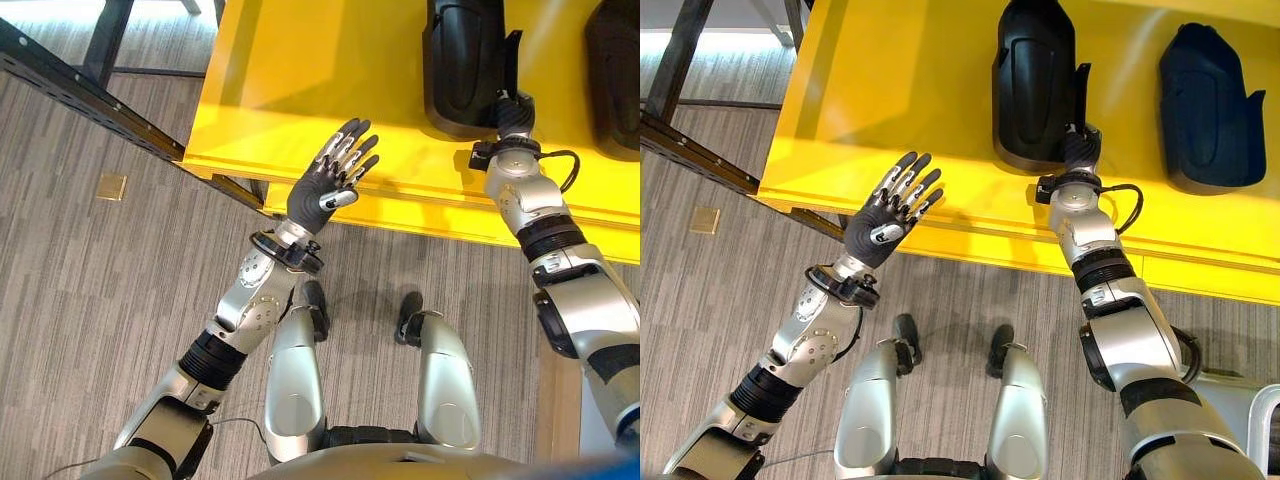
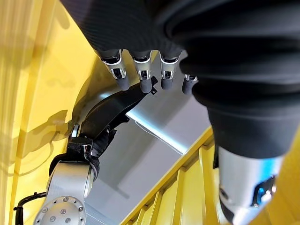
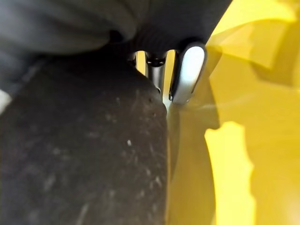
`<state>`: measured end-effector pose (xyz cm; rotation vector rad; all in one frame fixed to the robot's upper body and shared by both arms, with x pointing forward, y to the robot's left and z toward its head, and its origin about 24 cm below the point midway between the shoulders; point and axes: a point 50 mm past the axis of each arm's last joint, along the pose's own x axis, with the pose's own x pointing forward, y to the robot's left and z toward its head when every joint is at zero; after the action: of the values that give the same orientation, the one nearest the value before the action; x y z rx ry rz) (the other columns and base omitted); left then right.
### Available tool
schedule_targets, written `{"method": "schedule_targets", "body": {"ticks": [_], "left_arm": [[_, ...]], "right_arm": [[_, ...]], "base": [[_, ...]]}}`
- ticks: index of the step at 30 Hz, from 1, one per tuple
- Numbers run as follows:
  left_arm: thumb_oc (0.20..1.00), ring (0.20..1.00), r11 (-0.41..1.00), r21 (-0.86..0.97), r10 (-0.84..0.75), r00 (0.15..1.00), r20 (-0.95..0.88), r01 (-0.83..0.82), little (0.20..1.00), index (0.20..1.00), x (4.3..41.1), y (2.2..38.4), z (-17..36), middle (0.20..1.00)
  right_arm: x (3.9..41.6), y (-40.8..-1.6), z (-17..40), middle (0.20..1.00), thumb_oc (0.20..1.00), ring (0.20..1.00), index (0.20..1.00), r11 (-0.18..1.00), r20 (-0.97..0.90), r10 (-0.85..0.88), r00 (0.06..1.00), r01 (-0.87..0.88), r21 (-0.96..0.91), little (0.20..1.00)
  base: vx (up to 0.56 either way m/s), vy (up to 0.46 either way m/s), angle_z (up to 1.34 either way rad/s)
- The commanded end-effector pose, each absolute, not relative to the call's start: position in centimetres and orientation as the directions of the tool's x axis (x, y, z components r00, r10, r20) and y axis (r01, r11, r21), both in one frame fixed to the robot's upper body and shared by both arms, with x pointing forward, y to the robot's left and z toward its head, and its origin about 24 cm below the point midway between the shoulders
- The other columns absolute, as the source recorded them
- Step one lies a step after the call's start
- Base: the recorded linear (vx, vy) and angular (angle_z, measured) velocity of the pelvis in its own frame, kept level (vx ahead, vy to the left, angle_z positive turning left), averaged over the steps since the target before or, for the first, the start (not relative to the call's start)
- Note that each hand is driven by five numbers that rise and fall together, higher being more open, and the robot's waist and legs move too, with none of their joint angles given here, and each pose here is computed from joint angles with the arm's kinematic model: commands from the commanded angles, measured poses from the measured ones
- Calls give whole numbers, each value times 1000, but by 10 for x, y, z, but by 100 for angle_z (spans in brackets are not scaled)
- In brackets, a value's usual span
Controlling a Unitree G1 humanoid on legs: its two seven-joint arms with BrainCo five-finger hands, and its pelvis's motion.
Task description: Move parts from the plastic box to the shelf.
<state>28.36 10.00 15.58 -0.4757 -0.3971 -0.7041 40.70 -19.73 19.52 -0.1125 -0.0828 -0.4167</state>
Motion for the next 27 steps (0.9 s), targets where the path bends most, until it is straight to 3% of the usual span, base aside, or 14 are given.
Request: {"method": "schedule_targets", "body": {"ticks": [1,14,27], "left_arm": [[1000,1000,573,-246,-498,570,653,782,1000,1000,268,85,187,1000],[1000,1000,605,-227,-469,572,674,763,1000,1000,268,83,189,1000],[1000,1000,595,-219,-485,562,670,774,1000,1000,268,79,188,1000]], "right_arm": [[404,-172,143,200,200,200,200,933,-86,-358,930,354,-60,200],[402,-183,146,200,200,200,200,882,-39,-468,883,464,-80,200],[405,-196,161,200,200,200,200,818,54,-523,851,518,-251,200]], "base": [[0,0,0],[0,0,0],[0,0,0]]}}
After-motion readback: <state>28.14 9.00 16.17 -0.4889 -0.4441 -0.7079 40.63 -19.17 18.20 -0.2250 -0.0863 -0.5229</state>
